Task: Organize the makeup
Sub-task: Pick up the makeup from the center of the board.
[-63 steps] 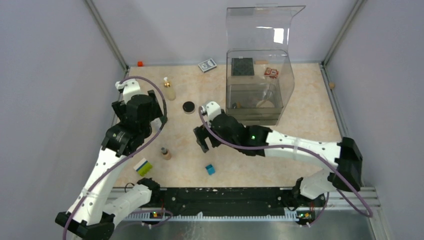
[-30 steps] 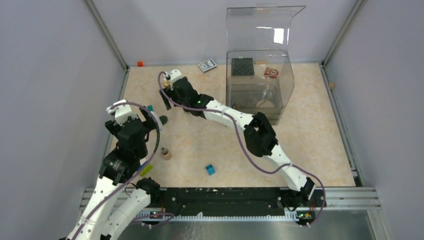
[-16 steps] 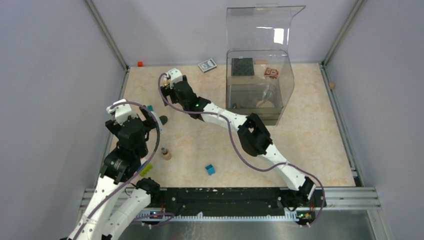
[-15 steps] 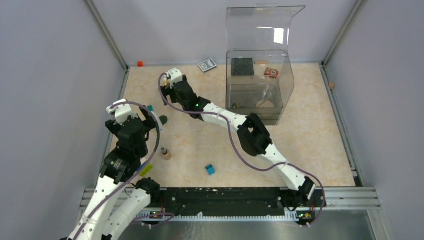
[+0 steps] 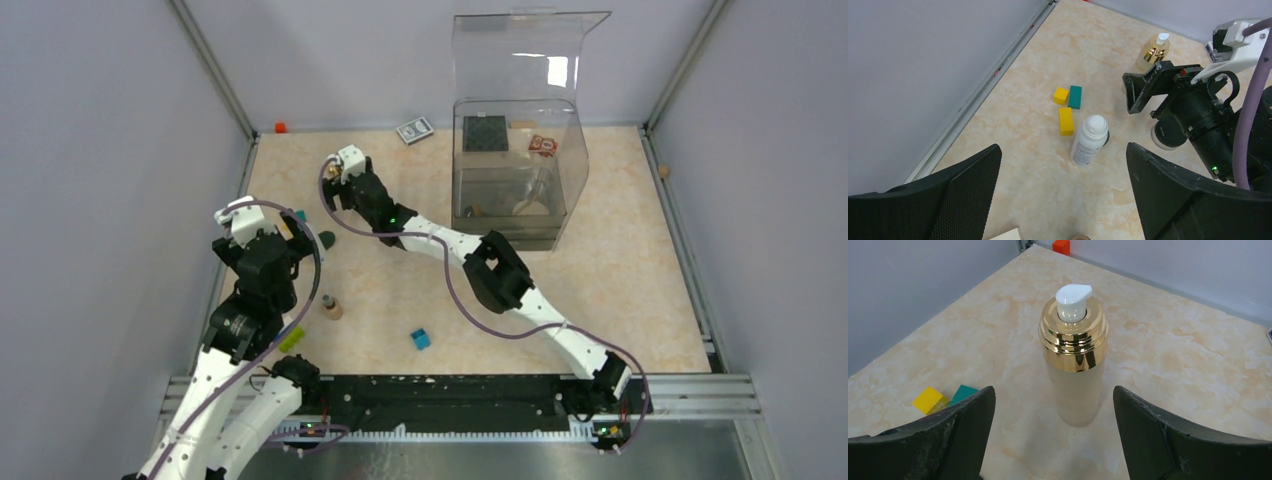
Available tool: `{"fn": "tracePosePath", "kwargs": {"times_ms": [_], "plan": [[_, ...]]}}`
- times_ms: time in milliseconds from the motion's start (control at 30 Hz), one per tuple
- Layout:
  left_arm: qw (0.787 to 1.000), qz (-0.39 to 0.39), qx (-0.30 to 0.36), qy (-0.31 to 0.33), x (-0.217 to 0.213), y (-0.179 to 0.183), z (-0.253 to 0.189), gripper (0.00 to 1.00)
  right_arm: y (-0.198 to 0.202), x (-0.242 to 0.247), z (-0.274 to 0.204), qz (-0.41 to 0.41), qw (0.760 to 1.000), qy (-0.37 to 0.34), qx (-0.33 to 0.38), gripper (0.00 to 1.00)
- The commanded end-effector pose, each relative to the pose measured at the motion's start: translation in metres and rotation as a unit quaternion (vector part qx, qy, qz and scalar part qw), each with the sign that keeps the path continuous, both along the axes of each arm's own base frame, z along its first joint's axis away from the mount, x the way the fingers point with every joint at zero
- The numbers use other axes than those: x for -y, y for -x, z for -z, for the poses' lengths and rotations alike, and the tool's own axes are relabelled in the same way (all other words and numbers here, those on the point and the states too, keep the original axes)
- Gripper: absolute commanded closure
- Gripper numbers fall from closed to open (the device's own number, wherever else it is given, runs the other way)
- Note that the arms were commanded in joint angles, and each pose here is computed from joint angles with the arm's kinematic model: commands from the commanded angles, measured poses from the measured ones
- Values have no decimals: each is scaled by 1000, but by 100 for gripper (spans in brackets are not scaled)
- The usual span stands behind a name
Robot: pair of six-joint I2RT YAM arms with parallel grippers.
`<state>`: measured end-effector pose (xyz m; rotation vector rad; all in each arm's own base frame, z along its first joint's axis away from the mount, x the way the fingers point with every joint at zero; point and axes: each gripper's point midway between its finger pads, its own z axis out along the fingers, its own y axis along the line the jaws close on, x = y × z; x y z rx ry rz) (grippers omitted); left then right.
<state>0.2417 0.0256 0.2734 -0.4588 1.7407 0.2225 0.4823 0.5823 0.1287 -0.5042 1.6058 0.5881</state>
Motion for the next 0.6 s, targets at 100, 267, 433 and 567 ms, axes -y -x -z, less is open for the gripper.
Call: {"fn": "tracePosePath", "kwargs": {"times_ms": [100,267,433,567], "plan": [[1000,3,16,8,2,-6,-5,1,-19,3,-34,12,997,-67,40,16],[1000,6,15,9,3,-7,-4,1,-25,4,-30,12,996,-77,44,17],[1000,8,15,10,3,-8,-4,1,-30,2,-26,14,995,-91,47,18],[1000,9,14,10,4,-8,-3,1,-31,0,-23,12,994,-97,49,18]]}}
